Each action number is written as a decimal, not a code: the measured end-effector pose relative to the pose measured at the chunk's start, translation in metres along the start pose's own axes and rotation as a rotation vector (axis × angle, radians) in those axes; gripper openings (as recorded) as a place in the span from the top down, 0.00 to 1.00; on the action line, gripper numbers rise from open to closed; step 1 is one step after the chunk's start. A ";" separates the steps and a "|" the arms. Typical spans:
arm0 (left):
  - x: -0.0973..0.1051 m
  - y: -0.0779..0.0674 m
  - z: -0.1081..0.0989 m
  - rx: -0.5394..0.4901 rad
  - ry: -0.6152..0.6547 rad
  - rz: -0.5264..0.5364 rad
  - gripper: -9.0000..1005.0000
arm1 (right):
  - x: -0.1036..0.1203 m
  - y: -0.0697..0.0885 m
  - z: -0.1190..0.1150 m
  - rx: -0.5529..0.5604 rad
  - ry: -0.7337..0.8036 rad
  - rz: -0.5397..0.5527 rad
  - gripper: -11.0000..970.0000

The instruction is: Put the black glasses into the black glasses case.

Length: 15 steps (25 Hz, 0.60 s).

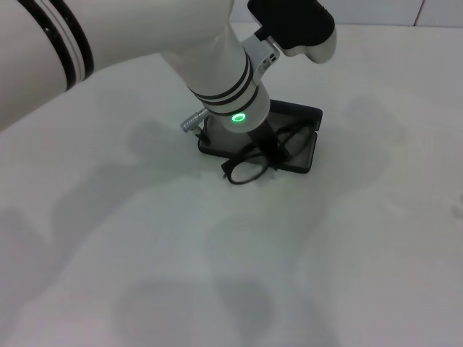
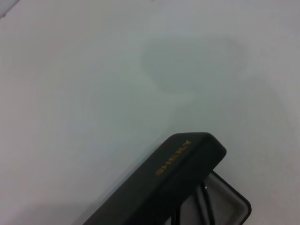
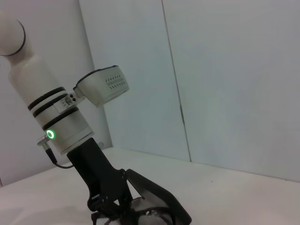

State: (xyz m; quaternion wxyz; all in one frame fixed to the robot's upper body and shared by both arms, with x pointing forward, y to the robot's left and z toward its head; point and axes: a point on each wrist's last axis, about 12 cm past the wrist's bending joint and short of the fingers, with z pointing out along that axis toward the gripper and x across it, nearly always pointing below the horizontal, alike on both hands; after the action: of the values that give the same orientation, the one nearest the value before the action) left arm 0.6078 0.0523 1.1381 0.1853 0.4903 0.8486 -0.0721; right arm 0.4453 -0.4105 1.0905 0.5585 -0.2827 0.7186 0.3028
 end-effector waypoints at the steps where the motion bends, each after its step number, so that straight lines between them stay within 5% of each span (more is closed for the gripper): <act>1: 0.000 0.000 0.000 0.000 0.001 -0.001 0.88 | 0.000 0.000 0.000 0.000 -0.001 0.001 0.78; 15: -0.009 -0.010 -0.015 0.017 0.009 0.095 0.93 | 0.001 0.002 -0.002 -0.004 -0.005 0.002 0.78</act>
State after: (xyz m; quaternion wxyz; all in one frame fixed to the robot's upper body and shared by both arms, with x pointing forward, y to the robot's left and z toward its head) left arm 0.5993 0.0443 1.1546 0.1805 0.5320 0.8244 -0.0684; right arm 0.4426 -0.4108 1.0905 0.5594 -0.2823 0.7169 0.3055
